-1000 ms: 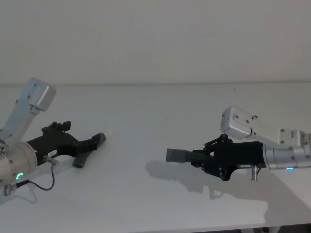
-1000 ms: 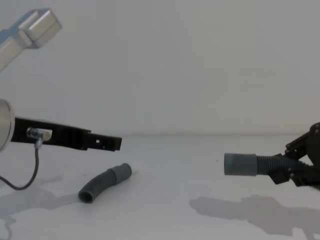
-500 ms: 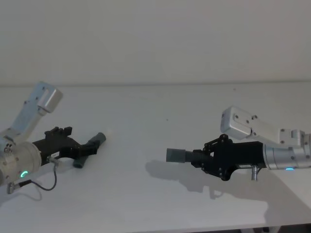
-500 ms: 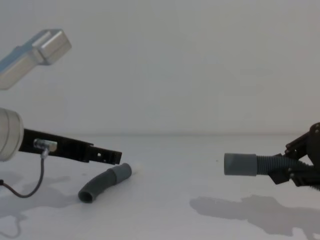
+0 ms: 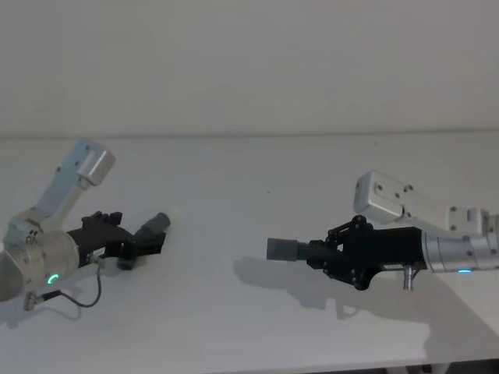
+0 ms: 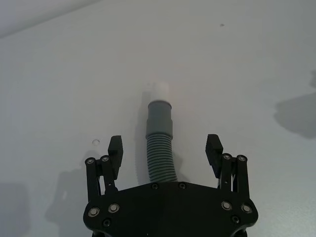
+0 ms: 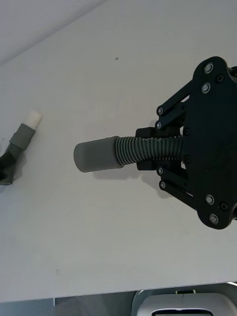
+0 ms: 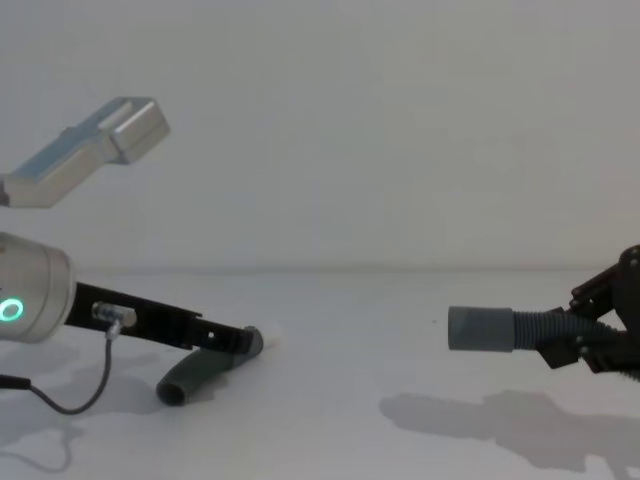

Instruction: Use both hands to pick up one end of the pipe from the table, align the ends, and insert them.

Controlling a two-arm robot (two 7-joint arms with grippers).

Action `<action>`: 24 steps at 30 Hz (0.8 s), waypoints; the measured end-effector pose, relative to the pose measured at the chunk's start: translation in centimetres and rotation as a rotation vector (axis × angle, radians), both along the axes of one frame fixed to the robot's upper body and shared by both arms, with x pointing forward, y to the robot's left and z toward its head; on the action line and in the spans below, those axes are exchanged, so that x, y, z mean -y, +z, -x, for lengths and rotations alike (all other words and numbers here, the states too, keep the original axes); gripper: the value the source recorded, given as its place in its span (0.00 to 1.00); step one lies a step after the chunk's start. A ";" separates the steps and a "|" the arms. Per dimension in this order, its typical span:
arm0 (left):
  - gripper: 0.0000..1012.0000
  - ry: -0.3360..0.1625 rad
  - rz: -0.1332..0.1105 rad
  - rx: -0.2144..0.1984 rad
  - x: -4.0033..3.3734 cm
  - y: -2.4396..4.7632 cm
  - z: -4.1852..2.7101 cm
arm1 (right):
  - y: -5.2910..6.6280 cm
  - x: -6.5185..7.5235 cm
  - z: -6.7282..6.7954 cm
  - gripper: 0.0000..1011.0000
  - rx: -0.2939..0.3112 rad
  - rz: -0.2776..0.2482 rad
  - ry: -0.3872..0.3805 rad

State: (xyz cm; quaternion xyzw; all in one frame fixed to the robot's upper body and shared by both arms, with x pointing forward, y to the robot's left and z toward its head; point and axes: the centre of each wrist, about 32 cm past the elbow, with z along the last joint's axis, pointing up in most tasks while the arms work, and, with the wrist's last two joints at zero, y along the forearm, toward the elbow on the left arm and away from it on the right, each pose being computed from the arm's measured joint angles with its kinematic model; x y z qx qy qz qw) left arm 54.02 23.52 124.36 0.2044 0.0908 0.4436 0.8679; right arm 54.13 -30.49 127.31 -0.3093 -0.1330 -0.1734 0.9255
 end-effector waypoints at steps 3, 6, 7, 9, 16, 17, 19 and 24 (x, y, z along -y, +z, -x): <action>0.99 0.003 -0.003 -0.007 0.16 -0.26 -0.25 | 0.0 0.0 0.0 0.21 0.000 0.000 0.000; 0.99 0.005 -0.005 -0.013 0.31 -0.47 -0.47 | 0.0 0.0 0.0 0.21 0.000 0.000 0.000; 0.99 0.006 -0.007 -0.015 0.37 -0.56 -0.56 | 0.0 0.0 0.0 0.21 0.000 0.000 0.000; 0.99 0.007 -0.008 -0.018 0.44 -0.65 -0.65 | 0.0 0.0 0.0 0.21 0.000 0.000 0.000; 0.99 0.012 -0.014 -0.028 0.65 -1.02 -1.02 | 0.0 0.0 0.0 0.21 0.000 0.000 0.000; 0.99 0.012 -0.016 -0.029 0.69 -1.08 -1.10 | 0.0 0.0 0.0 0.21 0.000 0.000 0.000; 0.99 0.012 -0.017 -0.030 0.73 -1.14 -1.17 | 0.0 0.0 0.0 0.21 0.000 0.000 0.000; 0.95 0.012 -0.020 -0.033 0.83 -1.33 -1.41 | 0.0 0.0 0.0 0.21 0.000 0.000 0.000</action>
